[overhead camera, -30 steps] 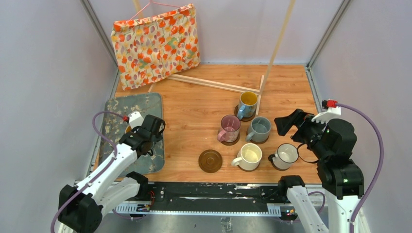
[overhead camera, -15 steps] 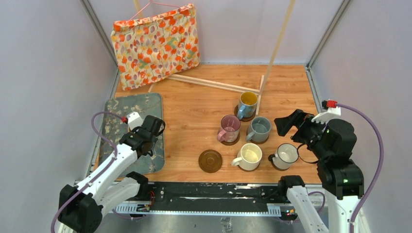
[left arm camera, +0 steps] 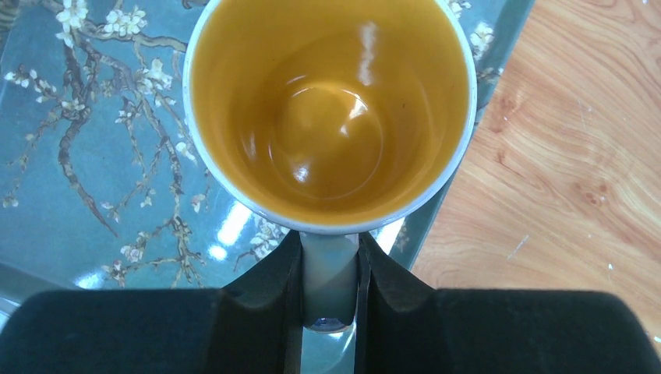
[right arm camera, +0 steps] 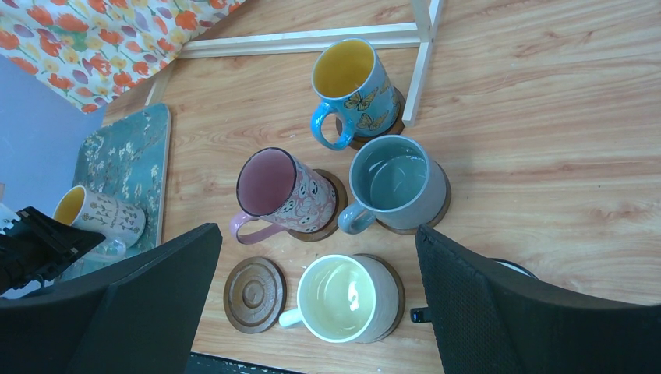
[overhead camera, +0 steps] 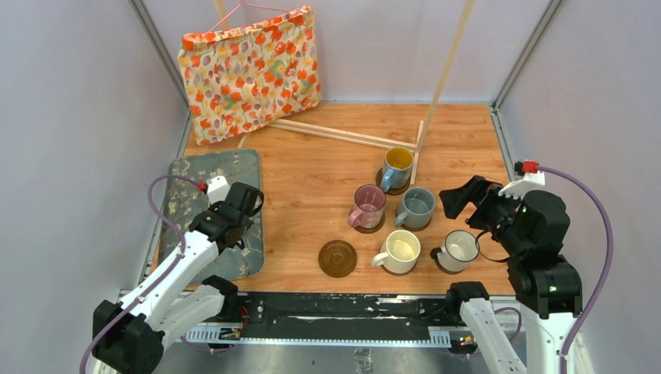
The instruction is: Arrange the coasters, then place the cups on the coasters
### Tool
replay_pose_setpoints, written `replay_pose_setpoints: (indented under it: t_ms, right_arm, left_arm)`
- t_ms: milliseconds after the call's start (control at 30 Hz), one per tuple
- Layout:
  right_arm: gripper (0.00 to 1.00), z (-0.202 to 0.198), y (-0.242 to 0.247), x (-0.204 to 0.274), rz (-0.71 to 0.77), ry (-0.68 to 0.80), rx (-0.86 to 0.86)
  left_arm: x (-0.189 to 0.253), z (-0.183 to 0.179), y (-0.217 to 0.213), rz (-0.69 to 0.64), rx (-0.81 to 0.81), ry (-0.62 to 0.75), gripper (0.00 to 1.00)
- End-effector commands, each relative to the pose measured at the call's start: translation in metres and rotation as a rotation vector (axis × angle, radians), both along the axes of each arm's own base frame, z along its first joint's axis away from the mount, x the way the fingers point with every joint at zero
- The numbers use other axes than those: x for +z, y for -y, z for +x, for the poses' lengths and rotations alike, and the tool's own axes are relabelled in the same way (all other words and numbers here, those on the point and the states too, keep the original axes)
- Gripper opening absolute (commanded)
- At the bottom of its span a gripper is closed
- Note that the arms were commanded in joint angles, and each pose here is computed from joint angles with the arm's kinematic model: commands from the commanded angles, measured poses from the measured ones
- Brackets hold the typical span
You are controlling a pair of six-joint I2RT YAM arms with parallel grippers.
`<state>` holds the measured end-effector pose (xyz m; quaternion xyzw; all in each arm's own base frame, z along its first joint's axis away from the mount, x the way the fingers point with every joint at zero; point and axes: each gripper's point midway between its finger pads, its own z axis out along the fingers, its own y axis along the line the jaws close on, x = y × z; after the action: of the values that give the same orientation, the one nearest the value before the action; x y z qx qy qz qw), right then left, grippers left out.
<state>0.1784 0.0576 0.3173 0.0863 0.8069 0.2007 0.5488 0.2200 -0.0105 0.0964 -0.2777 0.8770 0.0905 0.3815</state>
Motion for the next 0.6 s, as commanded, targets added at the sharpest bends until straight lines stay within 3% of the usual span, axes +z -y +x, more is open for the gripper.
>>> replay_pose_setpoints:
  t_ms: [0,567]
  right_arm:
    - [1.0,-0.001,-0.001,-0.003,-0.01,-0.005,0.012]
    - [1.0,0.003,-0.003,-0.005,0.007,-0.008,0.012]
  left_arm:
    - [0.035,0.02,0.006,-0.008,-0.042,0.098,0.0]
    - [0.07,0.035,0.033,0.032,-0.252,0.153,0.0]
